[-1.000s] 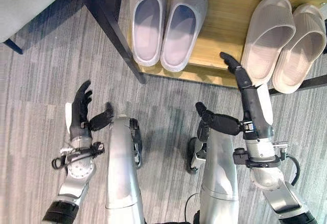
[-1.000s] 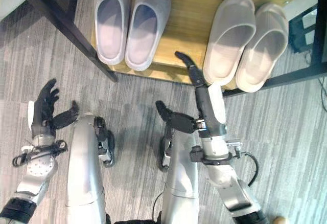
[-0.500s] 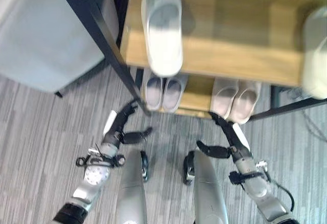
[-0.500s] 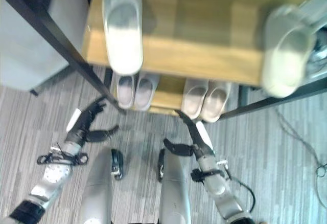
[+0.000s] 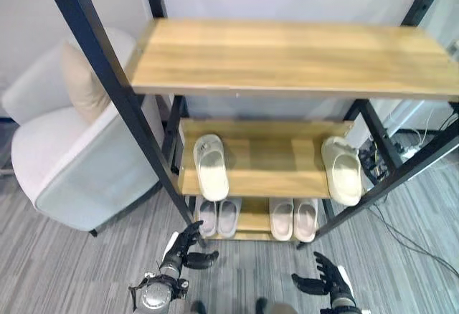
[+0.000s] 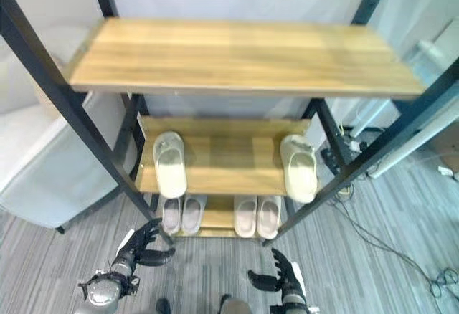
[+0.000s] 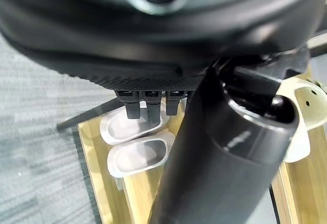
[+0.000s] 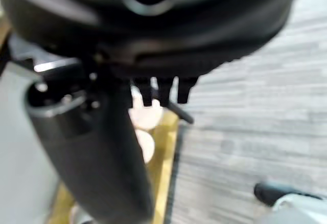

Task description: Arrange the slippers neatly on the shoe rack.

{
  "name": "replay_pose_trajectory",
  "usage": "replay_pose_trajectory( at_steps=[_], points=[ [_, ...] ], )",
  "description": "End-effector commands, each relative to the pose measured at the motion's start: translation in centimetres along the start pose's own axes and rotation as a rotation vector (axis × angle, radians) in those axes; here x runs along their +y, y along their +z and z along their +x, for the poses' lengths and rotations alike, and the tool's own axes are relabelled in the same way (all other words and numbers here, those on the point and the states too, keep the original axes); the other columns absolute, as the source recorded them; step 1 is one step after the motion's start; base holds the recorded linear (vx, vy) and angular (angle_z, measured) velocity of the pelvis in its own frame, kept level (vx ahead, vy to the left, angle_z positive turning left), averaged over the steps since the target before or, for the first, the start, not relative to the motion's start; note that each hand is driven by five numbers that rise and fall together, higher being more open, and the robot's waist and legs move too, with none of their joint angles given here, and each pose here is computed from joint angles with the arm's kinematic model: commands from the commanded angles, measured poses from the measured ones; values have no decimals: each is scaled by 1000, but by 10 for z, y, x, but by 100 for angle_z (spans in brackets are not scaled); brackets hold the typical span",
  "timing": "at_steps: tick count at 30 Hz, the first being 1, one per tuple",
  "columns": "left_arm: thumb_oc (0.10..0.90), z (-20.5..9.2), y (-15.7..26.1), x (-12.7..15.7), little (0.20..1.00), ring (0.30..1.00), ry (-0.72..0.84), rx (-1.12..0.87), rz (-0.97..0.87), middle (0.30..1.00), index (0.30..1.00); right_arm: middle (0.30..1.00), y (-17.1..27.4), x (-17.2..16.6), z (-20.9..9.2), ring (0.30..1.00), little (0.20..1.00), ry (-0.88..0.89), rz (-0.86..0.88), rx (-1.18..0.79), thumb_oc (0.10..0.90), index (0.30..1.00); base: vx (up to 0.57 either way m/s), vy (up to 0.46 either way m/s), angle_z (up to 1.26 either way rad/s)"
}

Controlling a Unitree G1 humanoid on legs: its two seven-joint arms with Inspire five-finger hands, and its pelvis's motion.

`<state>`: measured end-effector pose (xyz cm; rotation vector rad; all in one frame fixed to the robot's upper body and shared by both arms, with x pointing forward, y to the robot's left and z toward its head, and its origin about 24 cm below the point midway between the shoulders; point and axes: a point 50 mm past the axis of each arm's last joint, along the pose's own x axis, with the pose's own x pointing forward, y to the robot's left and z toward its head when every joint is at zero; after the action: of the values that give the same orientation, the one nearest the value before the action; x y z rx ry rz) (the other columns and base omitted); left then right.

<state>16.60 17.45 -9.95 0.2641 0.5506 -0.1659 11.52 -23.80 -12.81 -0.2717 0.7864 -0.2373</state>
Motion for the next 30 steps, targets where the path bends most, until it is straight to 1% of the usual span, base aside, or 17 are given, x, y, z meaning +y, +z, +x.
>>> replay_pose_trajectory(
  at_steps=[1,4,6,11,16,18,19,20,23,24,25,27,30],
  points=[
    [800,14,24,-12,900,900,-78,-100,110,900,900,900,18,-8,11,900,900,-32,57,-53,800,900,-22,-63,1],
    [800,13,29,-25,900,900,-176,-134,223,900,900,900,12,-5,11,900,900,-17,60,-25,800,900,2,-55,3],
    [800,12,30,-31,900,900,-222,-142,260,900,900,900,10,-3,10,900,900,-5,56,-12,800,900,12,-48,5],
    [800,11,28,-34,900,900,-231,-125,254,900,900,900,7,3,10,900,900,26,50,10,800,900,-45,-92,1],
    [800,12,40,-33,900,900,-234,-170,225,900,900,900,16,4,13,900,900,42,63,-16,800,900,-70,-112,0],
    [800,13,55,-35,900,900,-269,-226,191,900,900,900,21,2,16,900,900,45,51,-33,800,900,-113,-110,0],
    [800,13,55,-34,900,900,-269,-227,191,900,900,900,21,3,16,900,900,45,52,-35,800,900,-106,-117,-1],
    [800,9,71,-39,900,900,-357,-279,112,900,900,900,22,1,16,900,900,56,30,-40,800,900,-101,-98,-2],
    [800,2,108,-39,900,900,-451,-427,126,900,900,900,20,-7,18,900,900,56,-14,-24,800,900,-85,-79,-8],
    [800,1,108,-38,900,900,-451,-425,127,900,900,900,20,-7,18,900,900,57,-14,-25,800,900,-23,-43,-15],
    [800,-4,127,-36,900,900,-480,-507,157,900,900,900,18,-8,18,900,900,55,-17,-12,800,900,-11,-28,-7],
    [800,-8,138,-35,900,900,-476,-560,126,900,900,900,19,-7,19,900,900,56,-6,-8,800,900,-14,19,17],
    [800,-10,156,-40,900,900,-488,-639,96,900,900,900,31,-5,25,900,900,55,-11,-34,800,900,2,60,-24]
  ],
)
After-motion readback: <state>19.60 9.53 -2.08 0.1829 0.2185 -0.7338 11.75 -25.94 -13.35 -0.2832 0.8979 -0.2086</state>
